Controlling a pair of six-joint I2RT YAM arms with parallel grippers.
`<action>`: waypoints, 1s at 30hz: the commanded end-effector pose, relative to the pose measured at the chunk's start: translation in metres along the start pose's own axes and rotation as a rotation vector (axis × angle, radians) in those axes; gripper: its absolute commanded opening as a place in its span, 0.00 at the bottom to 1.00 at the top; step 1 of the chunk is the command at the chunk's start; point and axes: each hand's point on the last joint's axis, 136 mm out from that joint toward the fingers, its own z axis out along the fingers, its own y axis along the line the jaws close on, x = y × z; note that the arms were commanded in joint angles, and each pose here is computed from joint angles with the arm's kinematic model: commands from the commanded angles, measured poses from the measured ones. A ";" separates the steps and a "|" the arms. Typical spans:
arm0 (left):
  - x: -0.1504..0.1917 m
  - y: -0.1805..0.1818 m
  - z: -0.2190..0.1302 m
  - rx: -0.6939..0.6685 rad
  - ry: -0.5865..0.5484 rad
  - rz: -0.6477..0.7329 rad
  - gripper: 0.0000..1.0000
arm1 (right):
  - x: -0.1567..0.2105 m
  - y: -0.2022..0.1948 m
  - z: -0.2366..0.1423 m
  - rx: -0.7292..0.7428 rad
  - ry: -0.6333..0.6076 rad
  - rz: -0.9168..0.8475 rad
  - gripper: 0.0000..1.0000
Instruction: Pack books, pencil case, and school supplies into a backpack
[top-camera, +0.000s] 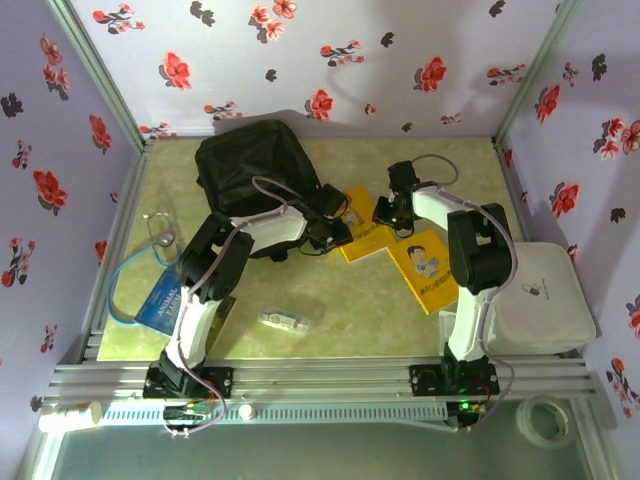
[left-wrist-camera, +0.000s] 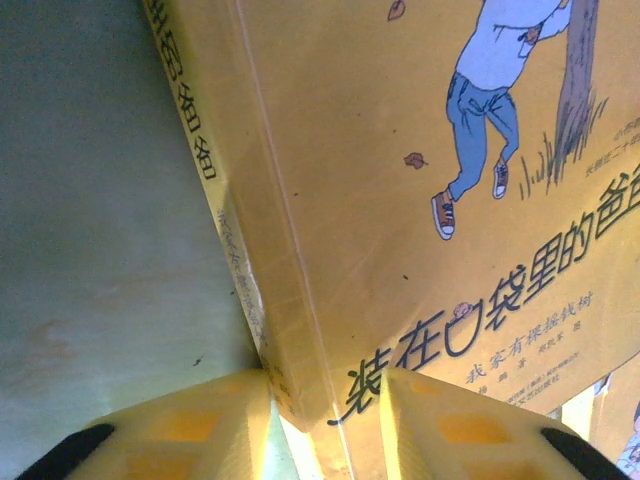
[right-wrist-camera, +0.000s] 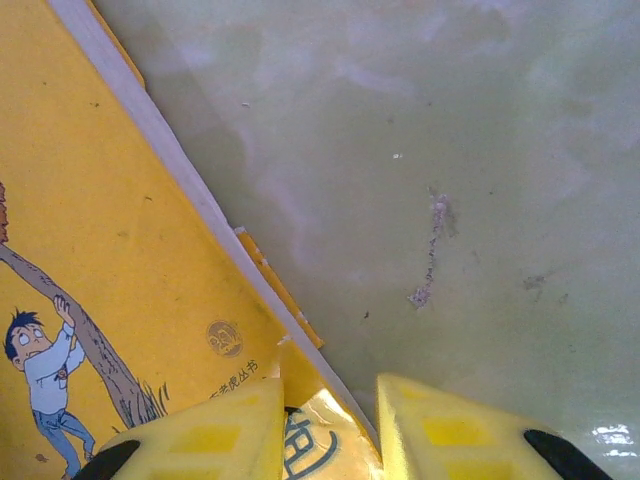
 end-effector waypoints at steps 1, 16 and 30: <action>-0.002 -0.019 0.011 0.069 0.005 0.003 0.35 | 0.024 -0.013 0.010 0.018 0.074 0.056 0.28; -0.024 -0.111 -0.054 0.563 -0.127 0.064 0.27 | 0.029 -0.015 0.019 -0.113 0.044 0.243 0.20; -0.028 -0.109 -0.027 0.561 -0.102 0.018 0.27 | 0.036 -0.028 0.014 -0.118 0.031 0.298 0.20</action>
